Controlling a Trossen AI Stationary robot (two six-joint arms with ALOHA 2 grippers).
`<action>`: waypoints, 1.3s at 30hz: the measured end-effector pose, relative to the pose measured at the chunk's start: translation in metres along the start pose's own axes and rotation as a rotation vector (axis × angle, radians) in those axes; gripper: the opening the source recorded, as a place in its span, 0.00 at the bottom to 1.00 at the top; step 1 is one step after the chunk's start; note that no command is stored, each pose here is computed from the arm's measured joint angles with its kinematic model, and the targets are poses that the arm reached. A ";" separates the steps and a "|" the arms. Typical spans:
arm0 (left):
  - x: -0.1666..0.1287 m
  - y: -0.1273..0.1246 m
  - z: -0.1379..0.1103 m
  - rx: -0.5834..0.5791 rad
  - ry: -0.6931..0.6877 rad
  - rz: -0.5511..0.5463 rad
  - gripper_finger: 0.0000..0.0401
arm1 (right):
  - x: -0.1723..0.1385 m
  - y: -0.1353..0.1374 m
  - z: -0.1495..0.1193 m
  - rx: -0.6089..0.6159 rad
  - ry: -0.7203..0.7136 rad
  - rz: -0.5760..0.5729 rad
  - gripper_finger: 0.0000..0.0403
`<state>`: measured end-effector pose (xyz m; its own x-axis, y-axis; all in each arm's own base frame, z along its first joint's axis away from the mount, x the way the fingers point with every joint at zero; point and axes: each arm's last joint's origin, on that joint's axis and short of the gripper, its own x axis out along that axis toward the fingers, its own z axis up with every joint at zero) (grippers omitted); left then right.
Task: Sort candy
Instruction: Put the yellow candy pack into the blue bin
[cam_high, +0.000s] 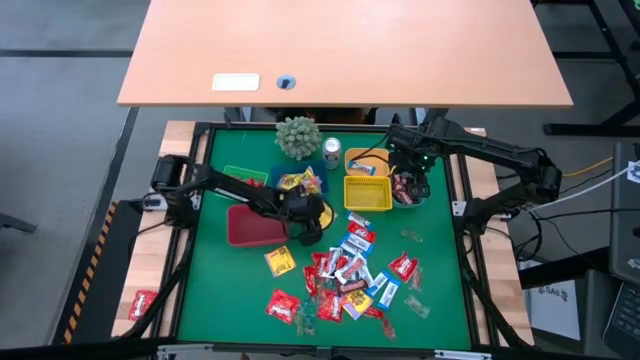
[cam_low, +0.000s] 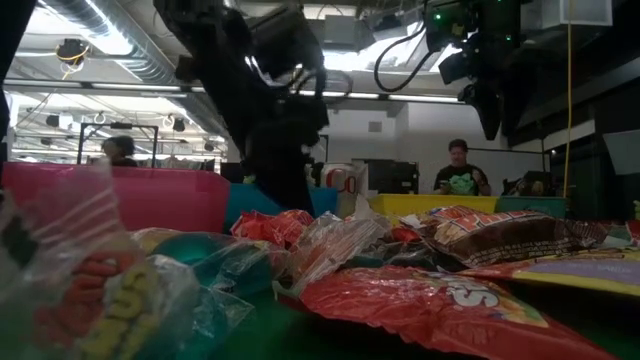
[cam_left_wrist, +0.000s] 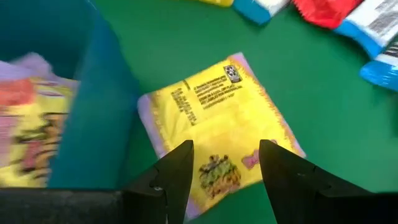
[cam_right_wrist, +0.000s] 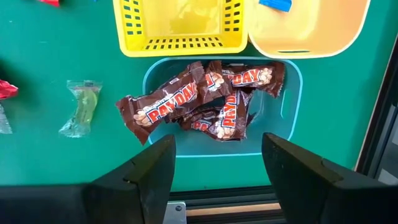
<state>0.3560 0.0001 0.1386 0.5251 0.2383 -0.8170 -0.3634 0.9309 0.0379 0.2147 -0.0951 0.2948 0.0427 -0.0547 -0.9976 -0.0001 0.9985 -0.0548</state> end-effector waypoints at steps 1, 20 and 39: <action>0.004 0.000 -0.002 0.004 0.011 0.005 0.42 | 0.000 0.000 0.000 0.000 -0.001 0.000 0.59; 0.024 -0.001 -0.011 0.008 0.064 -0.024 0.26 | 0.000 -0.001 0.002 0.000 -0.021 -0.009 0.59; -0.045 0.010 0.023 -0.023 -0.124 -0.095 0.01 | 0.000 -0.001 0.002 0.000 -0.022 -0.010 0.59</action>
<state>0.3463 0.0051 0.1884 0.6487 0.1834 -0.7387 -0.3242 0.9446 -0.0503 0.2168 -0.0961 0.2950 0.0644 -0.0647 -0.9958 0.0005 0.9979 -0.0648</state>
